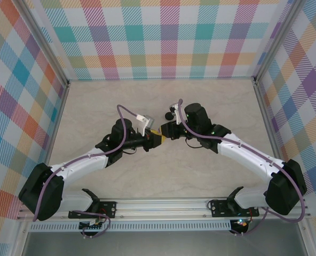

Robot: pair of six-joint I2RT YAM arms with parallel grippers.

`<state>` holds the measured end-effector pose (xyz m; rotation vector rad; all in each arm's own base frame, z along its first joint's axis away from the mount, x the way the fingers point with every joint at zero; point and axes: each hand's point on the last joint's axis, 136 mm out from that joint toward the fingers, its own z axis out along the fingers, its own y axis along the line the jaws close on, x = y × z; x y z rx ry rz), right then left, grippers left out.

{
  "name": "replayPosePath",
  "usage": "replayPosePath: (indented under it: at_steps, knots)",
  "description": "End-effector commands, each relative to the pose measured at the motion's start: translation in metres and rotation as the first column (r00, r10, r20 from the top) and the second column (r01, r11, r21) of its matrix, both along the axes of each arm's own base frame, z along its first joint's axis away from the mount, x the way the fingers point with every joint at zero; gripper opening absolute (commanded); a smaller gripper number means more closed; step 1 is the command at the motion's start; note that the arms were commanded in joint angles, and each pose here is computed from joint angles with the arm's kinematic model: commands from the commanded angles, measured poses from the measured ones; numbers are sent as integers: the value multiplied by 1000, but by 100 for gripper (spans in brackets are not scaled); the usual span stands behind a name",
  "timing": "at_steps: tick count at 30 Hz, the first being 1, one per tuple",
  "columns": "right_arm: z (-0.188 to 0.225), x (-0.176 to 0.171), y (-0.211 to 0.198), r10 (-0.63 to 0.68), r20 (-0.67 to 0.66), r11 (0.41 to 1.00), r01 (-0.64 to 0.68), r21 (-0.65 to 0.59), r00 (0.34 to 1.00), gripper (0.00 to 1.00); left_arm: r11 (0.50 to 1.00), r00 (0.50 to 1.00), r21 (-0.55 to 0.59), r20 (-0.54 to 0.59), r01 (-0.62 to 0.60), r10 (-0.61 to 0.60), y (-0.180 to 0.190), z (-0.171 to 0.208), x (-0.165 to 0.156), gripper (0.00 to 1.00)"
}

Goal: Insert the wireless bluetooth earbuds into the charging case

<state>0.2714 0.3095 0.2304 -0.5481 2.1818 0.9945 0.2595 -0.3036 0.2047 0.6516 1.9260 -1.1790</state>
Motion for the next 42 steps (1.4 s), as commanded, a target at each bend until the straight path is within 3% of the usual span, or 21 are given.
replayPosePath:
  at_steps: [1, 8, 21, 33, 42]
  knots:
    - [7, -8, 2, 38, 27, 999, -39, 17, 999, 25, 999, 998, -51, 58, 5, -2, -4, 28, -1, 0]
    - [8, -9, 2, 41, 23, 999, -42, 17, 999, 28, 999, 998, -46, 64, 16, -13, -4, 27, -3, 0]
    - [17, -10, -3, 19, 34, 1000, -19, 24, 999, 43, 1000, 998, -28, 67, 13, -11, -2, 22, -4, 0]
    - [12, 6, -43, -154, 54, 986, 157, -60, 987, 42, 999, 991, -21, 133, 31, -28, 6, 32, -15, 0]
    - [1, 11, -71, -167, -36, 986, 167, 6, 985, 37, 991, 974, -43, 192, 128, -118, 0, 47, -29, 0]
